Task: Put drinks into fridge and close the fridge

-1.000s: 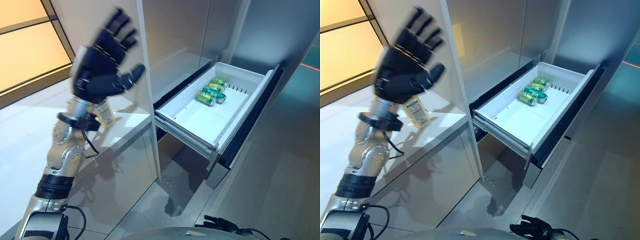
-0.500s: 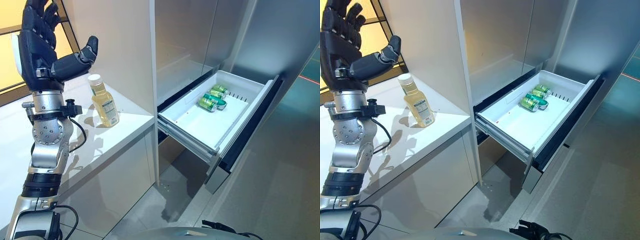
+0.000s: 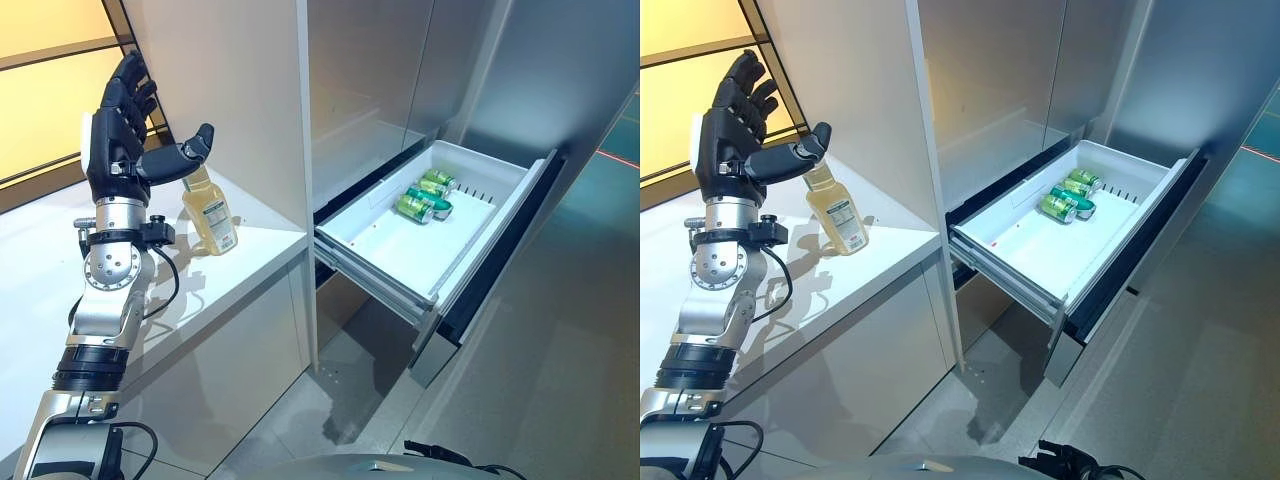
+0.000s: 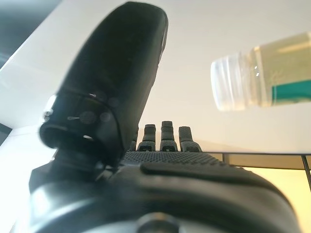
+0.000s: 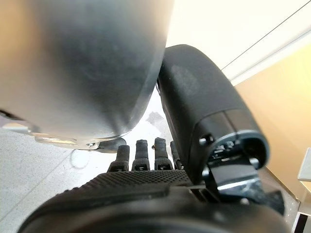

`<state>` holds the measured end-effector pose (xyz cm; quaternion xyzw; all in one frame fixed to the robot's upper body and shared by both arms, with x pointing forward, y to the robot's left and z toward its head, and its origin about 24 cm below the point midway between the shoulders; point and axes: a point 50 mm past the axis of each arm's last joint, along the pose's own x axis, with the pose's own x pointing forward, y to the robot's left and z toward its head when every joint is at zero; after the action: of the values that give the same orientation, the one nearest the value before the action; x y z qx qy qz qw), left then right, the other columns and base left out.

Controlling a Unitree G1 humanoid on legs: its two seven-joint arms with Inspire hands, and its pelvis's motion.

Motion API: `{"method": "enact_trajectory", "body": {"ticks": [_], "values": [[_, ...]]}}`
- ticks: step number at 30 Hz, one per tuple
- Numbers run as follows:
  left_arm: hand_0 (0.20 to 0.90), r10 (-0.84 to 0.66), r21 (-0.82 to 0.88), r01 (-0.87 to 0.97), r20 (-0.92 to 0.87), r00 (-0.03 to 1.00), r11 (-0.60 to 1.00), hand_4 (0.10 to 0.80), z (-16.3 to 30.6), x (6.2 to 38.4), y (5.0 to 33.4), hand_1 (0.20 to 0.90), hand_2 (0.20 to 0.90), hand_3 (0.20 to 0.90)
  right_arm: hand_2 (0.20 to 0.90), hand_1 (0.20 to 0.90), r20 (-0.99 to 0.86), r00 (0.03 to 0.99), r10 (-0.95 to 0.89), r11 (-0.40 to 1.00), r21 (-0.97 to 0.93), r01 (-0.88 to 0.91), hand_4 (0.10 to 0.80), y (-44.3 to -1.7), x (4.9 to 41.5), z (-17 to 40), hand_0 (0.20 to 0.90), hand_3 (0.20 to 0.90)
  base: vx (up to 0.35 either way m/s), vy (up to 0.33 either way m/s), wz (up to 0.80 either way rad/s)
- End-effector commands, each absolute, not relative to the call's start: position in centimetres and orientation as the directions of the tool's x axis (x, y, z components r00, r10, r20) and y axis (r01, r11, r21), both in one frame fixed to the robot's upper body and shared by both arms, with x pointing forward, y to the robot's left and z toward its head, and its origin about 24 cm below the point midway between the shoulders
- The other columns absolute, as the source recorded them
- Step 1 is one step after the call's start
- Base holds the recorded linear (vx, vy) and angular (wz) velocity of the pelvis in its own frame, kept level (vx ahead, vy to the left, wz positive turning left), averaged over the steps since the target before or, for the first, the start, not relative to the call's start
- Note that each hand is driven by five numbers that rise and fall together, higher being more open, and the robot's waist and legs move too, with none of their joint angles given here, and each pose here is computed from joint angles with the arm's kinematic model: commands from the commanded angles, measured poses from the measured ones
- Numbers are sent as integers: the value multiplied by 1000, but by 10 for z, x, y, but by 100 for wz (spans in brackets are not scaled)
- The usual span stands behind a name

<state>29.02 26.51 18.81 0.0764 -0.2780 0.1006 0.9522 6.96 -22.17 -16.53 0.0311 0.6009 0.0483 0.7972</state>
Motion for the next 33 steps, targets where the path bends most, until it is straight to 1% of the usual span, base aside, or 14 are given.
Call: {"method": "enact_trajectory", "body": {"ticks": [1,10,14,21,26,33], "values": [[900,120,60,-214,669,733,975,800,222,293,262,900,900,900,900,900,-967,228,115,990,93,-107,800,-229,67,-164,900,900,0,0,0],[900,127,118,-248,610,782,962,800,207,298,265,900,900,900,900,900,-968,225,112,990,90,-106,800,-231,68,-164,900,900,0,0,0],[900,158,156,-301,584,796,941,800,200,301,269,900,900,900,900,900,-969,223,110,990,88,-106,800,-233,68,-163,900,900,0,0,0],[900,215,149,-342,536,816,928,800,184,303,278,900,900,900,900,900,-970,215,111,991,90,-104,800,-233,65,-164,900,900,0,0,0],[900,215,112,-308,495,841,945,800,175,305,277,900,900,900,900,900,-971,213,111,990,90,-106,800,-233,64,-164,900,900,0,0,0],[900,179,65,-231,444,878,971,800,164,310,267,900,900,900,900,900,-972,209,111,990,89,-113,800,-233,65,-164,900,900,0,0,0]]}}
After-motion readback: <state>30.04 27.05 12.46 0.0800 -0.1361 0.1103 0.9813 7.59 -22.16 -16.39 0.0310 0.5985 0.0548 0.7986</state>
